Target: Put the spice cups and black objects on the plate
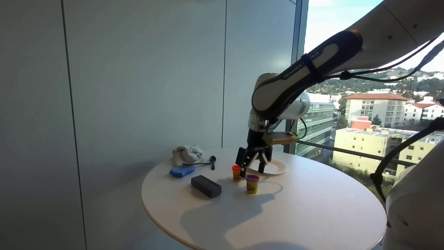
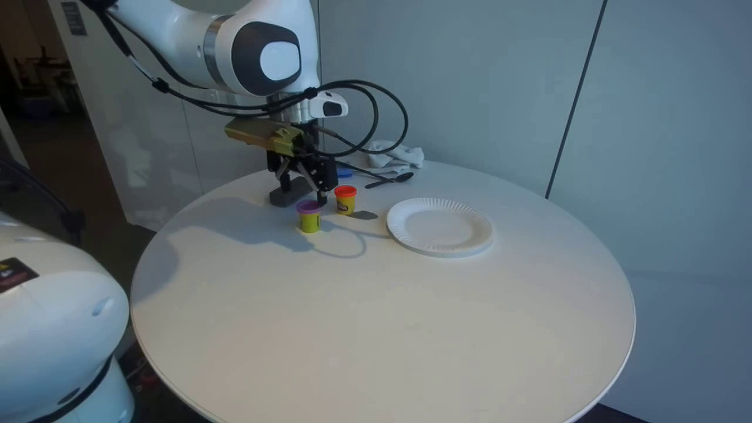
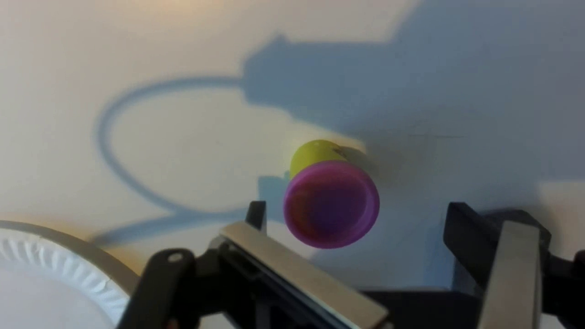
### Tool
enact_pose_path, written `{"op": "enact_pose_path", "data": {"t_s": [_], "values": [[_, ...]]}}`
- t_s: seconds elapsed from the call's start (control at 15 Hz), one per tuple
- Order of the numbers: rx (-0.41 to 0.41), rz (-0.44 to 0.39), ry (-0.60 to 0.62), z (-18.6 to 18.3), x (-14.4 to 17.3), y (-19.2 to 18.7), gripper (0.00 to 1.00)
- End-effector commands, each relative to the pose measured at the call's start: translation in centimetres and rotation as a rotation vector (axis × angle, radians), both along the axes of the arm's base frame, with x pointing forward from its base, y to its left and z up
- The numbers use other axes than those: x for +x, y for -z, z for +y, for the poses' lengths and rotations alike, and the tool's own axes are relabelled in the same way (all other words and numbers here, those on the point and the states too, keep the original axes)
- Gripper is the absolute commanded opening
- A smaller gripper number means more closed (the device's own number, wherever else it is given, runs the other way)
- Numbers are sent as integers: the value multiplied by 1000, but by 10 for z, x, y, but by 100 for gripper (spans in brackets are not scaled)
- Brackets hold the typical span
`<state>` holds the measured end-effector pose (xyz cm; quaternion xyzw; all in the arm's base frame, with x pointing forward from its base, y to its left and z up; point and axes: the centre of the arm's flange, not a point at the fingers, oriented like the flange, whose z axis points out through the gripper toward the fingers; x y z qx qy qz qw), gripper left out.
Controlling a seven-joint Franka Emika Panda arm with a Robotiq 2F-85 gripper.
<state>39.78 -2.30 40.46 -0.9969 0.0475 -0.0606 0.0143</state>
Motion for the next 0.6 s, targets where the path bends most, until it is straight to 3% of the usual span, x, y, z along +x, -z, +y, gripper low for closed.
{"op": "enact_pose_path", "data": {"t_s": [0.0,0.13,0.2,0.27,0.53], "values": [[32,43,-42,3,18,14,100],[12,69,-52,4,22,21,100],[-1,80,-59,4,23,24,93],[-1,89,-53,4,23,25,74],[10,99,-59,2,25,27,46]]}}
